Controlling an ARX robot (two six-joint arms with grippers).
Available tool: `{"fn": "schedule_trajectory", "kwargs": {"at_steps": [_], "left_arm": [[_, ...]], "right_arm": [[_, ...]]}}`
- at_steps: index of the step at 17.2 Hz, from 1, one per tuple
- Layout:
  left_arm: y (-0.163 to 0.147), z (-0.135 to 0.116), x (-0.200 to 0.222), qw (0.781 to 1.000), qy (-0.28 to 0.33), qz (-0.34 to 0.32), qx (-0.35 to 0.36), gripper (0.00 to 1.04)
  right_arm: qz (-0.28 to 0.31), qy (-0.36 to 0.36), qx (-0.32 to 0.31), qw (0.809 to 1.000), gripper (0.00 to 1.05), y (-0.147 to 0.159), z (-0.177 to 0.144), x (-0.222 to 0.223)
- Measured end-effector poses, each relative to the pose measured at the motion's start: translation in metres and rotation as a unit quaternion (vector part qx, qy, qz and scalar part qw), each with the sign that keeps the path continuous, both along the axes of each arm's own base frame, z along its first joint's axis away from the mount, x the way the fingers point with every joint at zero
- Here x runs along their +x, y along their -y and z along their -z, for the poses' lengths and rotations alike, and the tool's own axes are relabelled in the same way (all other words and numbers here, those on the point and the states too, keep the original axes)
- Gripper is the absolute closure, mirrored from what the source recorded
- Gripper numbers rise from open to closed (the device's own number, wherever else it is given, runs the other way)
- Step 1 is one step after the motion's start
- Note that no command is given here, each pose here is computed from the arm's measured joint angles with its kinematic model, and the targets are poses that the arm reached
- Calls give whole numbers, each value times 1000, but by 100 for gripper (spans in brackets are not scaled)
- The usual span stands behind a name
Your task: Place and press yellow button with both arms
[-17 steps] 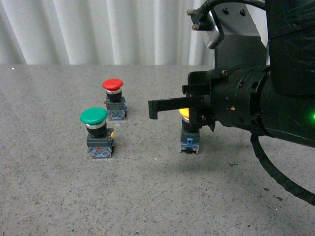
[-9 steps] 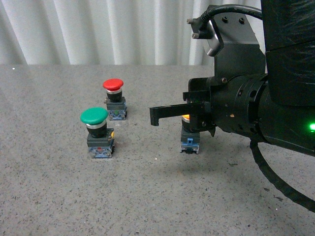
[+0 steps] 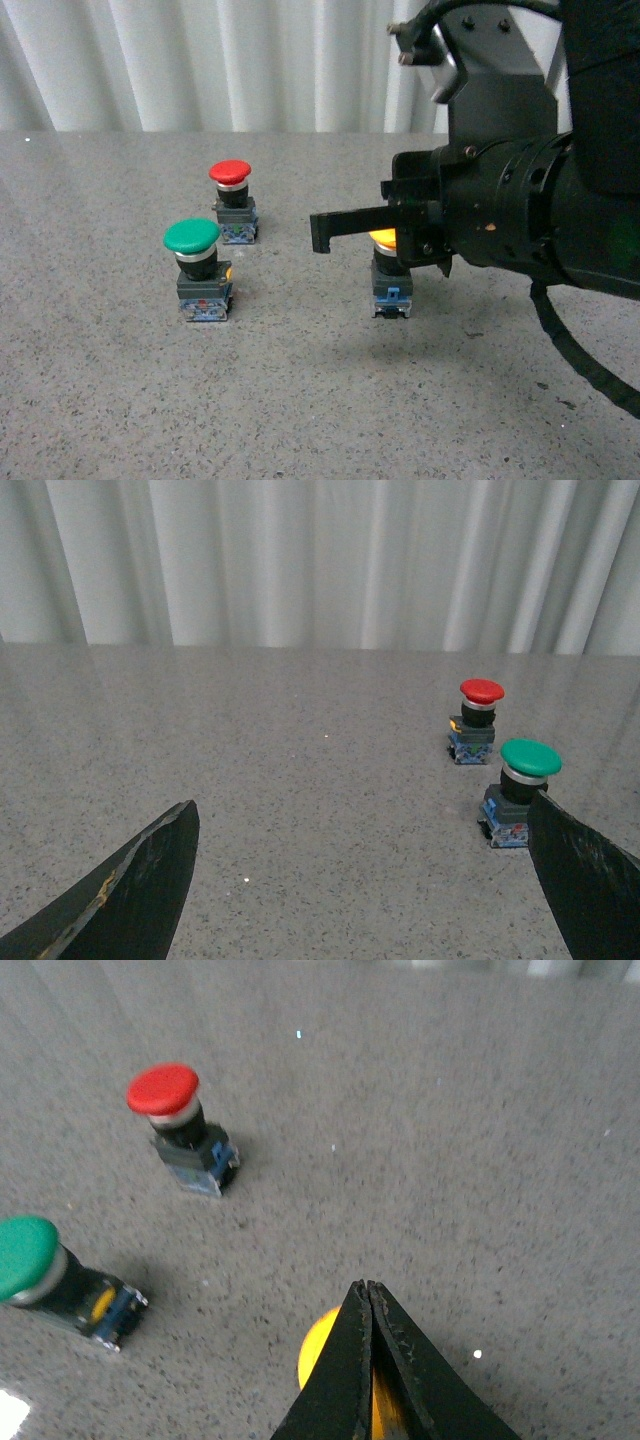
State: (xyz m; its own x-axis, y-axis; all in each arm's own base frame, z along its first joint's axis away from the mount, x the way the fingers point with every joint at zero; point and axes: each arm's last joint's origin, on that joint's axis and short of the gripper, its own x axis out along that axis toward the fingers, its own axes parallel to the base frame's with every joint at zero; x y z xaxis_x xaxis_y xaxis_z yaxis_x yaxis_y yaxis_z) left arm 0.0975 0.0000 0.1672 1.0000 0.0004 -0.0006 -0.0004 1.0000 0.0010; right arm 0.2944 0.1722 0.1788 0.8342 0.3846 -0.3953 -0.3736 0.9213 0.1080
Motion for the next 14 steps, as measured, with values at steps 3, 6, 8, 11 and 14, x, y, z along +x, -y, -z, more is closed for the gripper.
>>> {"fn": "schedule_trajectory", "kwargs": {"at_steps": [3,6,8,11,14], "left_arm": [[0,0,0,1000,0,0,0,7],[0,0,0,1000,0,0,0,7],[0,0,0,1000,0,0,0,7],[0,0,0,1000,0,0,0,7],[0,0,0,1000,0,0,0,7]], "right_arm": [[-6,88,52,995,103,2,-59,-20],[-18,146,105,983,103,15,-102,-47],[-8,143,121,982,103,29,-100,-62],[43,164,155,973,103,68,-108,-90],[194,182,27,964,103,121,-91,-136]]}}
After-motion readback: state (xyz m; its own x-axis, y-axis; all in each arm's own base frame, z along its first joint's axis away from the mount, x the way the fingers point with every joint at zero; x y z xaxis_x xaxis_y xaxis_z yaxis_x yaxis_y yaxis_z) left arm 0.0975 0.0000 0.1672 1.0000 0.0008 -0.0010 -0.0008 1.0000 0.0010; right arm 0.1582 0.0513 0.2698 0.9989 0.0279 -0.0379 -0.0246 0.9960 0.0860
